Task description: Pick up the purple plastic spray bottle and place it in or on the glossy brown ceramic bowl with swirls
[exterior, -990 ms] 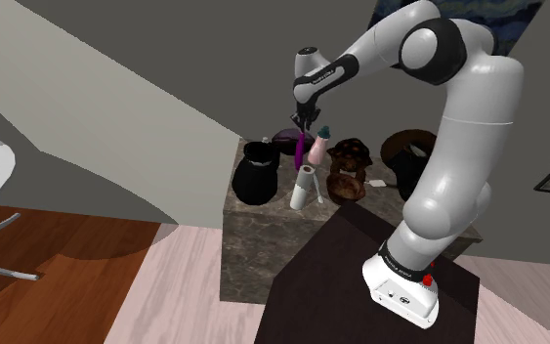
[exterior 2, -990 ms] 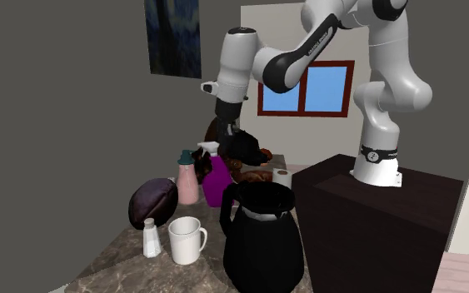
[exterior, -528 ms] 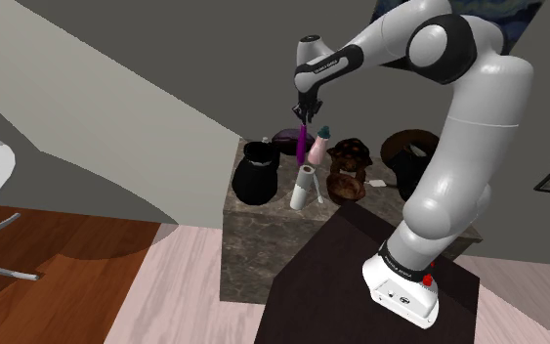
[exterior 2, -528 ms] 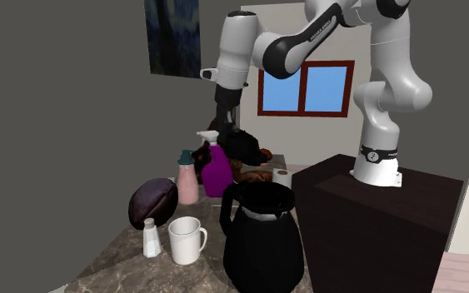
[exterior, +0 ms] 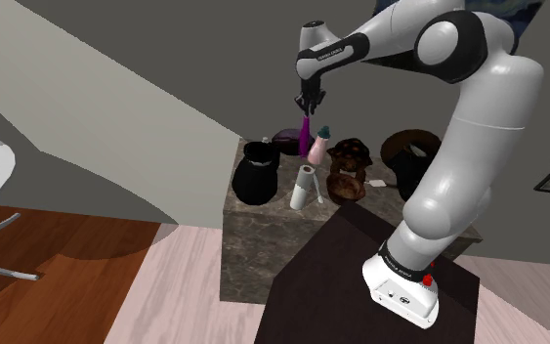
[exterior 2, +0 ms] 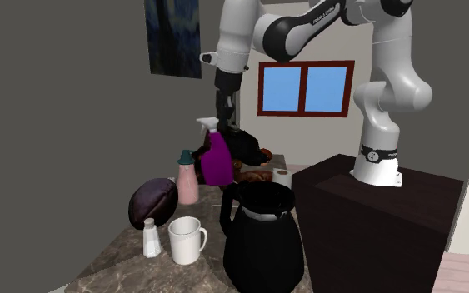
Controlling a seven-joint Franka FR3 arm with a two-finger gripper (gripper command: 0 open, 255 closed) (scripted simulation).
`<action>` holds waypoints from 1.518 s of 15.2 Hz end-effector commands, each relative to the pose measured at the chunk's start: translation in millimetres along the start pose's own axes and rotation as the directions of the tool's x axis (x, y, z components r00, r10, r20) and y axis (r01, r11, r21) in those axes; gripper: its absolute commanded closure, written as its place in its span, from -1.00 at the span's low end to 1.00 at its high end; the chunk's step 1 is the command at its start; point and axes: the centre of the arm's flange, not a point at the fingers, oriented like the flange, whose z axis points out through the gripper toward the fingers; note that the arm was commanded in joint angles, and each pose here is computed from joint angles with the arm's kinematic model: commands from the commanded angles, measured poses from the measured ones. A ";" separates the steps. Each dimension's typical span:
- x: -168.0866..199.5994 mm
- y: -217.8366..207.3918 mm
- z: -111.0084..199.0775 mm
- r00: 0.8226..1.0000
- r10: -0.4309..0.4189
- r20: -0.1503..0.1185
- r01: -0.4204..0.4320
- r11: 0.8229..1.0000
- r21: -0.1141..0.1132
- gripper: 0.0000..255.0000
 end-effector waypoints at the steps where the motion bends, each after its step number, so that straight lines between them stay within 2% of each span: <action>1: 1.2 2.8 -10.1 1.000 0.000 0.000 0.000 1.000 0.000 1.00; 4: 2.4 6.5 -21.9 1.000 0.000 0.000 0.000 1.000 0.000 1.00; 23: -185.3 160.3 -85.4 1.000 0.000 0.000 0.000 1.000 0.000 1.00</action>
